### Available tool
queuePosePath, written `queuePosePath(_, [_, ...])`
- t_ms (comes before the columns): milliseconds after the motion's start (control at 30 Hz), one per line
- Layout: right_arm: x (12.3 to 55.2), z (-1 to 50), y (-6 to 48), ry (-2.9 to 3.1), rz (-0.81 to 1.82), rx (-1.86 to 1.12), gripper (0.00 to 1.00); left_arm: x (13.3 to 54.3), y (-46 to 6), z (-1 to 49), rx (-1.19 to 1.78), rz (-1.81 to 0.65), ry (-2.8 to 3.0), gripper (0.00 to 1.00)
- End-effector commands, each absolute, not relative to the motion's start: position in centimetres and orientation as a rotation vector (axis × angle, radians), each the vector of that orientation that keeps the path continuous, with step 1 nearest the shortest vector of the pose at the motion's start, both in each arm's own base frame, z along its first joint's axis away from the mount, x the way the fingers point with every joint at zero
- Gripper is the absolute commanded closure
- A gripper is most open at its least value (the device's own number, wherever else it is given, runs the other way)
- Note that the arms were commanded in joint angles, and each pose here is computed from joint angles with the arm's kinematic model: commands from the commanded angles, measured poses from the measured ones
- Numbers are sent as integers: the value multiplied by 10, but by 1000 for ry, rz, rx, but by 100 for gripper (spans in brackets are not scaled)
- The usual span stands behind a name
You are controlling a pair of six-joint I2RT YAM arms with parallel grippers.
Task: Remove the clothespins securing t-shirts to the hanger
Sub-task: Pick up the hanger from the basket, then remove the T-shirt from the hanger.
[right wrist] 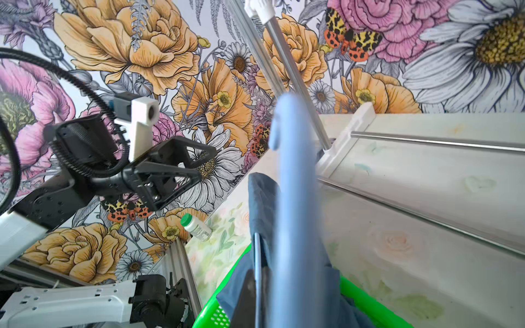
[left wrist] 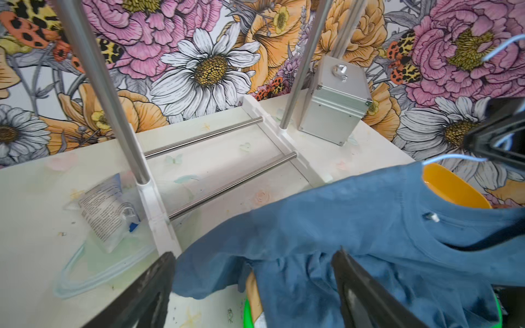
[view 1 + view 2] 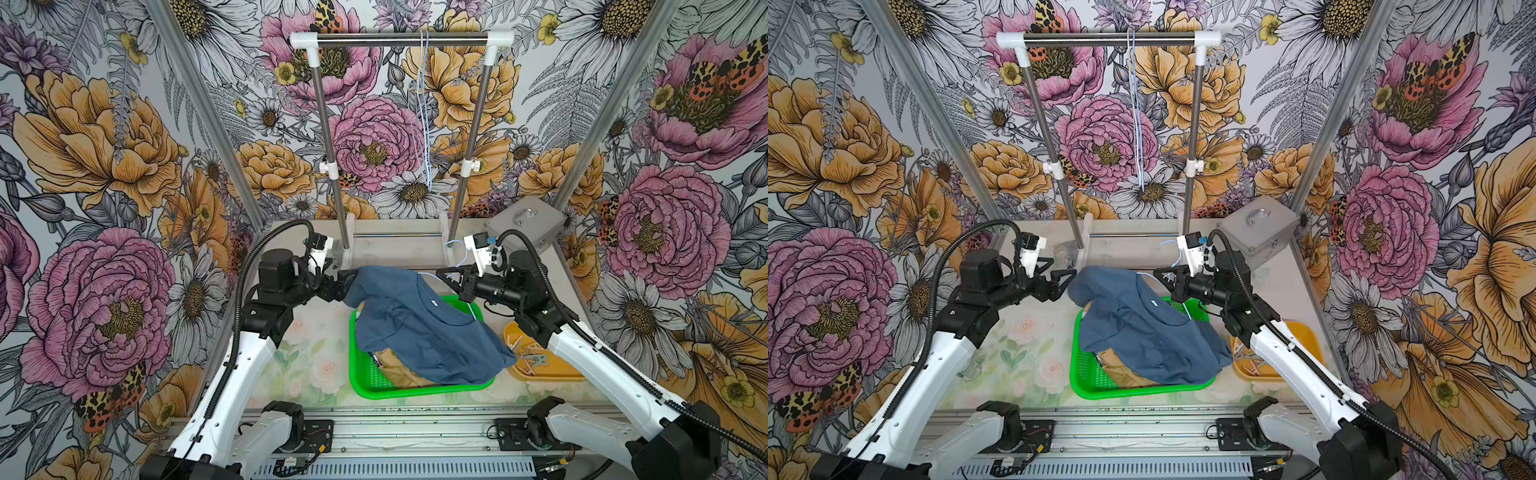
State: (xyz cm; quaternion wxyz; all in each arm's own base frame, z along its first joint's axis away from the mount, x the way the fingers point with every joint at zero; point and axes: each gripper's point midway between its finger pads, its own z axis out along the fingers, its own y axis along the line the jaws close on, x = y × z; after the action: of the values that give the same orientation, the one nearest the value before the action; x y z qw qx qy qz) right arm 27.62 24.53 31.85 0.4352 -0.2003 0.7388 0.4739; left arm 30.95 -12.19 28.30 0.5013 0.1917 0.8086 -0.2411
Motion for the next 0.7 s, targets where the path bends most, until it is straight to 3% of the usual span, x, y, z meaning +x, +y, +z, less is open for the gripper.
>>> queuePosePath(0, [258,346,248,1759,1198,-627,100,294,-133,280,606,-672,1915,9])
queuePosePath(500, [247,383,254,1661,1235,-760,100,298,-158,226,940,-512,1934,11])
queuePosePath(567, [247,383,254,1663,1237,-759,100,299,-161,226,962,-491,1928,19])
queuePosePath(667, [247,383,254,1665,1237,-759,100,303,-158,227,945,-460,1939,41])
